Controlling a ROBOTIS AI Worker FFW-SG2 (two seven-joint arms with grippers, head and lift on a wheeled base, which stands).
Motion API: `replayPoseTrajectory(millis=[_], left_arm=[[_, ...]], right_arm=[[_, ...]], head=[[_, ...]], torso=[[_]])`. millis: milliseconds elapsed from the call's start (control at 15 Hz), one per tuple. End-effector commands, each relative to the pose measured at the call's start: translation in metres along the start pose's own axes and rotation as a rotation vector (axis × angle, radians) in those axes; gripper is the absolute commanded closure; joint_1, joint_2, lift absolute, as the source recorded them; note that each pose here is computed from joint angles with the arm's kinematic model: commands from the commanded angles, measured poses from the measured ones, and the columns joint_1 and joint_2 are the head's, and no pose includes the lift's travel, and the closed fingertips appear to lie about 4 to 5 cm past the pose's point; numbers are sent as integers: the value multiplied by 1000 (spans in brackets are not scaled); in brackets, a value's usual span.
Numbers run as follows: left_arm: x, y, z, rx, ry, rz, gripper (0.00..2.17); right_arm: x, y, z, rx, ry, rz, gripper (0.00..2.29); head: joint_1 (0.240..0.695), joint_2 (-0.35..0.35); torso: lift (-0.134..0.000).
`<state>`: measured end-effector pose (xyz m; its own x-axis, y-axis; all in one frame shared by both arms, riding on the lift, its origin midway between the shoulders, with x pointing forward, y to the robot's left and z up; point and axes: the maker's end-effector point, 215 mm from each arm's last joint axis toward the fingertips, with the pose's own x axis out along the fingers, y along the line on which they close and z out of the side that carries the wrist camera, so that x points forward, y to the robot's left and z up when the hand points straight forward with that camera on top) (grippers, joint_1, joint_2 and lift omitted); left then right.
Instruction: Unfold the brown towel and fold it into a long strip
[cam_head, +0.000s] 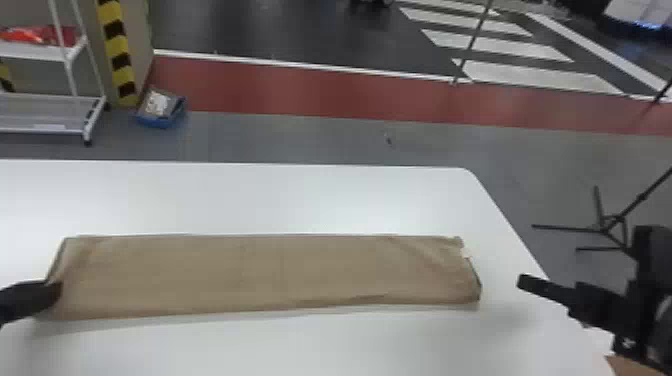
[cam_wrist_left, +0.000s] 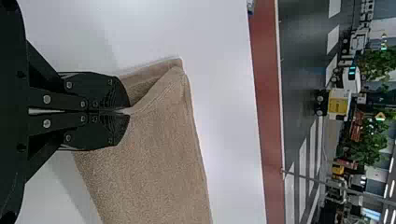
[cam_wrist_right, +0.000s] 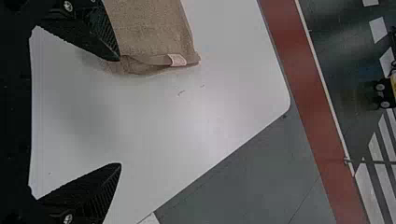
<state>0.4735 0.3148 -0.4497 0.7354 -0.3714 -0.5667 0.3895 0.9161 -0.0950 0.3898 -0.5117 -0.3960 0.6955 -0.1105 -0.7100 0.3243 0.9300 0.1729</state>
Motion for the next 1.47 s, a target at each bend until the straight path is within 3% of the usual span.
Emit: replayPoseTrajectory(millis=[0, 67, 133, 200, 267, 467, 667, 800, 933, 1067, 1200, 1333, 1400], left_arm=[[-14, 0, -20, -9, 22, 6, 1713], [-19, -1, -25, -9, 28, 4, 1652], [-24, -3, -32, -13, 32, 8, 1001], [-28, -1, -34, -22, 29, 20, 87], [-32, 5, -36, -30, 25, 43, -2], [-43, 14, -6, -105, -82, 77, 29], [-38, 2, 51, -217, -270, 61, 29], [-29, -15, 83, -209, -388, 86, 29], [-15, -30, 93, -211, -421, 115, 29], [-6, -40, 85, -227, -411, 141, 29], [-15, -47, 88, -187, -469, 182, 29], [-15, -69, 91, -151, -504, 185, 29], [-16, -78, 94, -145, -528, 182, 29]], right_arm=[[1, 5, 3, -5, -8, 12, 80], [2, 9, 5, -6, -17, 21, 80], [3, 11, 5, -5, -17, 27, 83], [2, 15, 8, -12, -27, 30, 83], [-1, 24, 12, -12, -44, 42, 83], [-25, 70, 30, -27, -140, 120, 87], [-58, 118, 50, -95, -241, 147, 87], [-65, 137, 60, -192, -321, 134, 87], [-74, 167, 73, -337, -481, 118, 87], [-72, 200, 61, -392, -551, 148, 87], [-66, 233, 47, -427, -625, 188, 87], [-74, 255, 32, -490, -763, 185, 87], [-83, 256, 23, -488, -812, 196, 87]], head=[[695, -255], [695, -252], [695, -247], [695, -243], [695, -240], [695, -194], [695, -146], [695, -118], [695, -117], [695, -118], [695, -100], [695, -72], [695, -51]], torso=[[-115], [-115], [-115], [-115], [-115], [-115], [-115], [-115], [-115], [-115], [-115], [-115], [-115]])
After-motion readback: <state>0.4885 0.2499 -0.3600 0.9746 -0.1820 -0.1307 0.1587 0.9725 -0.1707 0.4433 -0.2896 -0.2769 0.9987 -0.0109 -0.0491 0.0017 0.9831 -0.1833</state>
